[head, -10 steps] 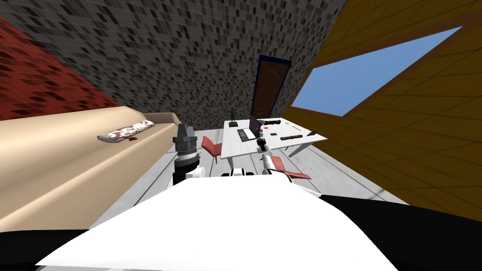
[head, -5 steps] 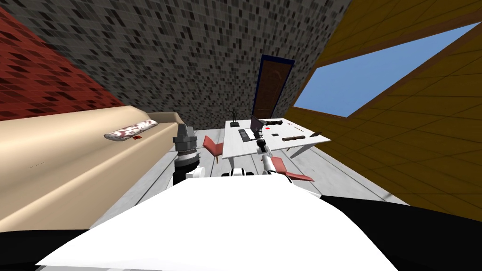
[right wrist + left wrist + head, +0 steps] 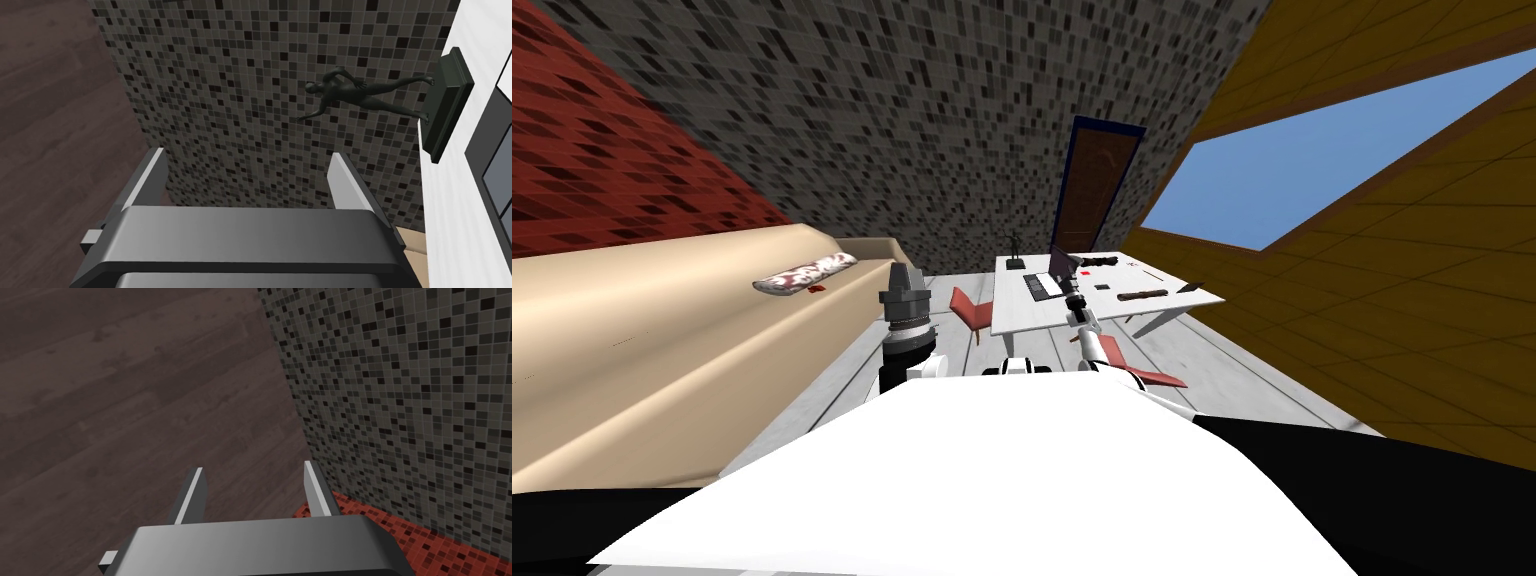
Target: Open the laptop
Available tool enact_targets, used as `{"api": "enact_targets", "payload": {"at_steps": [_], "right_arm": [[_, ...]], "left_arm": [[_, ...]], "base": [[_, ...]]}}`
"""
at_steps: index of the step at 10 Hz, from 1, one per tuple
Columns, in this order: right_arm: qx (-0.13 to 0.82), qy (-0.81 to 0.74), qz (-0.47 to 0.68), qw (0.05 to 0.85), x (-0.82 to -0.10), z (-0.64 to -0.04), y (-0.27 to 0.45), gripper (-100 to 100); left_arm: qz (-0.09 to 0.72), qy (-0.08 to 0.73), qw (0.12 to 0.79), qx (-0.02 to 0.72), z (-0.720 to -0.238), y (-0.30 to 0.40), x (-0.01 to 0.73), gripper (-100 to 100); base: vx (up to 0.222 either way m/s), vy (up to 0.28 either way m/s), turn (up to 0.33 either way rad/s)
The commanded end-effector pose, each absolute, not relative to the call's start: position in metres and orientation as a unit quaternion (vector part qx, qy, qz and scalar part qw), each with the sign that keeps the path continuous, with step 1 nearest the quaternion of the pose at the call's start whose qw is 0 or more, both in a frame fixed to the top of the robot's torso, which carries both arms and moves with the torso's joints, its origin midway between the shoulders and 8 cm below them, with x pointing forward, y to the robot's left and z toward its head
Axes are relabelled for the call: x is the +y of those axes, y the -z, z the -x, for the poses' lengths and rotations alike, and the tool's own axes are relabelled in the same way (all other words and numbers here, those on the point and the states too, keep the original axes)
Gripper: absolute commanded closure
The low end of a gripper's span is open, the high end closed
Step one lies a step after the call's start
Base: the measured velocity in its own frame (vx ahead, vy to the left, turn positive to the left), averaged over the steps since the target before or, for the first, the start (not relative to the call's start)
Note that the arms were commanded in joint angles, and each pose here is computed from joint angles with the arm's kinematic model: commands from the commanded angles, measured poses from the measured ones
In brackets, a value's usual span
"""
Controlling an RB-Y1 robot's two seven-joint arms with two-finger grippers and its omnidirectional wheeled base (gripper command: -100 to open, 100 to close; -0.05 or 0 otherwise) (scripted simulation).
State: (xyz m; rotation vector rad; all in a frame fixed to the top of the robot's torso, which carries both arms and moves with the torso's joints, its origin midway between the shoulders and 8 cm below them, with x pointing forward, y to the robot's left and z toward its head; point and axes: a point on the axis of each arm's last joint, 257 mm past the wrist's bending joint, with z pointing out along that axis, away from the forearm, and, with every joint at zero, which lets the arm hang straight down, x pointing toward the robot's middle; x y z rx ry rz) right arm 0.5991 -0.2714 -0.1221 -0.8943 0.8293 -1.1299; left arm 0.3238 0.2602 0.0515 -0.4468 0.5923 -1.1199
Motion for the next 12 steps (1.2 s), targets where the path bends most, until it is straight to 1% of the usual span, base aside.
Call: {"api": "enact_targets", "payload": {"at_steps": [1, 7, 12], "right_arm": [[0.376, 0.499, 0.395, 0.673, -0.291, -0.600, 0.122, -100], [0.410, 0.456, 0.369, 0.698, -0.300, -0.607, 0.122, -100], [0.444, 0.386, 0.332, 0.738, -0.250, -0.615, 0.129, -100]], "left_arm": [[0.207, 0.519, 0.783, 0.274, -0.324, -0.051, 0.260, 0], [0.207, 0.519, 0.783, 0.274, -0.324, -0.051, 0.260, 0], [0.207, 0.519, 0.783, 0.275, -0.324, -0.051, 0.260, 0]], "base": [[-0.015, 0.024, 0.024], [-0.001, -0.047, 0.003], [0.018, -0.141, -0.043]]}}
